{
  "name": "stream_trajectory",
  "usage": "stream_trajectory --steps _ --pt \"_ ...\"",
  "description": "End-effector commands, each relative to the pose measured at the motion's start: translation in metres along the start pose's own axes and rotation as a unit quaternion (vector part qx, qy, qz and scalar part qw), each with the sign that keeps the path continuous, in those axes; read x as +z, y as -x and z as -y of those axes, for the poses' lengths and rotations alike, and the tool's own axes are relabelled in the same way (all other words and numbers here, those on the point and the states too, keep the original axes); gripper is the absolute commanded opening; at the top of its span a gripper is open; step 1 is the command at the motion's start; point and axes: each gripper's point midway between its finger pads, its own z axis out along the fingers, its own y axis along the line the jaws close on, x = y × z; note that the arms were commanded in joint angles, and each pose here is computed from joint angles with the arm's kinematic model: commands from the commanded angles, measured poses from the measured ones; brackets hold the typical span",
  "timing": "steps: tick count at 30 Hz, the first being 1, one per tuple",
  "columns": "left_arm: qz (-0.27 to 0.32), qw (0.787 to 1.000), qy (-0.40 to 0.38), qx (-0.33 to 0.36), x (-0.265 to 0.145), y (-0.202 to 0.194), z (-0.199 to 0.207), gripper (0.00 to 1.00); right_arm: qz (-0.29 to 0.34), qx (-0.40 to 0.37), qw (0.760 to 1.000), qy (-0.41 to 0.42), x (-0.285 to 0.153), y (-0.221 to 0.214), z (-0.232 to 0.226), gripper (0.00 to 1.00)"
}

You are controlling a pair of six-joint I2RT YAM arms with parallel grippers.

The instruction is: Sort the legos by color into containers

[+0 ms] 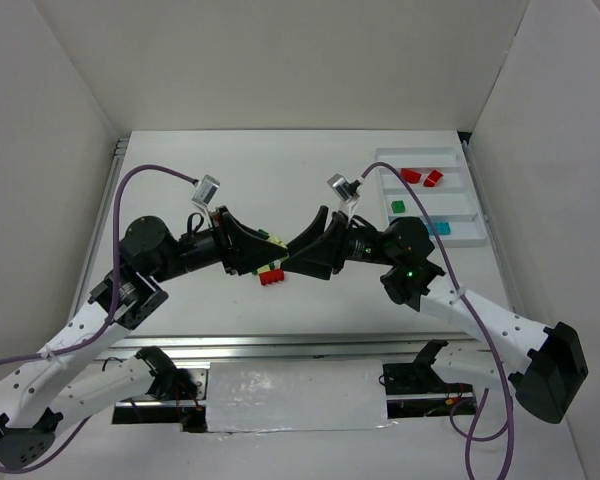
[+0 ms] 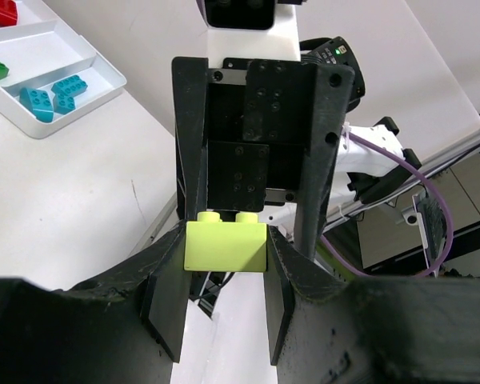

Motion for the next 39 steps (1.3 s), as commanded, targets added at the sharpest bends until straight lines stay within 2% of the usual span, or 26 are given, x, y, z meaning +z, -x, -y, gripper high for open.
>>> stream_trajectory --steps 1,4,10,13,15,18,19,21,22,23,26,29,33,34,36,37,39 --pt "0.002 1.000 0.005 0.005 -0.002 0.003 0.002 0.00 0.024 -0.055 0.997 0.056 -0.001 0.014 -0.034 0.64" --pt "-0.001 1.000 -0.004 0.003 -0.001 0.004 0.006 0.00 0.028 -0.059 0.997 0.047 -0.002 0.016 -0.032 0.63" --pt "-0.001 1.000 -0.005 0.001 0.001 0.003 0.005 0.00 0.027 -0.065 0.996 0.050 -0.002 0.016 -0.033 0.48" --pt "0.002 1.000 -0.005 0.002 0.001 0.005 0.006 0.00 0.028 -0.062 0.996 0.053 -0.003 0.013 -0.031 0.27" --pt "0.002 1.000 -0.003 0.001 0.001 0.005 0.005 0.00 0.028 -0.062 0.996 0.053 -0.003 0.012 -0.030 0.24" --pt "0.001 1.000 -0.005 0.001 0.001 0.005 0.006 0.00 0.027 -0.061 0.997 0.048 -0.002 0.012 -0.028 0.09" --pt "0.001 1.000 -0.005 0.002 0.001 0.005 0.006 0.00 0.026 -0.063 0.997 0.045 -0.001 0.013 -0.027 0.00" --pt "-0.001 1.000 -0.003 0.004 0.001 0.003 0.004 0.00 0.026 -0.058 0.997 0.033 0.000 0.014 -0.023 0.00" --pt "0.000 1.000 0.001 0.005 0.001 0.004 0.003 0.10 0.026 -0.059 0.998 0.029 0.000 0.014 -0.021 0.00" --pt "0.003 1.000 0.004 0.008 -0.001 0.004 0.002 0.43 0.028 -0.055 0.998 0.023 0.001 0.015 -0.018 0.00" --pt "0.016 0.999 0.030 0.009 -0.003 0.007 -0.006 0.99 0.023 -0.049 0.998 0.014 0.001 0.011 -0.011 0.00" --pt "0.029 0.997 0.072 0.018 -0.009 0.012 -0.018 0.99 0.025 -0.036 0.999 -0.019 0.001 0.009 0.005 0.00" --pt "0.075 0.983 0.168 0.024 -0.022 0.037 -0.039 1.00 0.033 -0.019 0.996 -0.081 0.000 0.007 0.036 0.00" --pt "0.101 0.971 0.217 0.022 -0.028 0.047 -0.054 1.00 0.035 -0.013 0.995 -0.094 0.000 0.007 0.044 0.00" --pt "0.114 0.953 0.279 0.022 -0.038 0.055 -0.072 1.00 0.038 -0.005 0.993 -0.116 -0.002 0.009 0.057 0.00" --pt "0.140 0.934 0.327 0.022 -0.049 0.065 -0.086 1.00 0.043 -0.001 0.991 -0.129 -0.004 0.010 0.064 0.00" --pt "0.149 0.911 0.386 0.010 -0.064 0.068 -0.099 0.99 0.058 0.015 0.981 -0.185 -0.014 0.021 0.089 0.00"
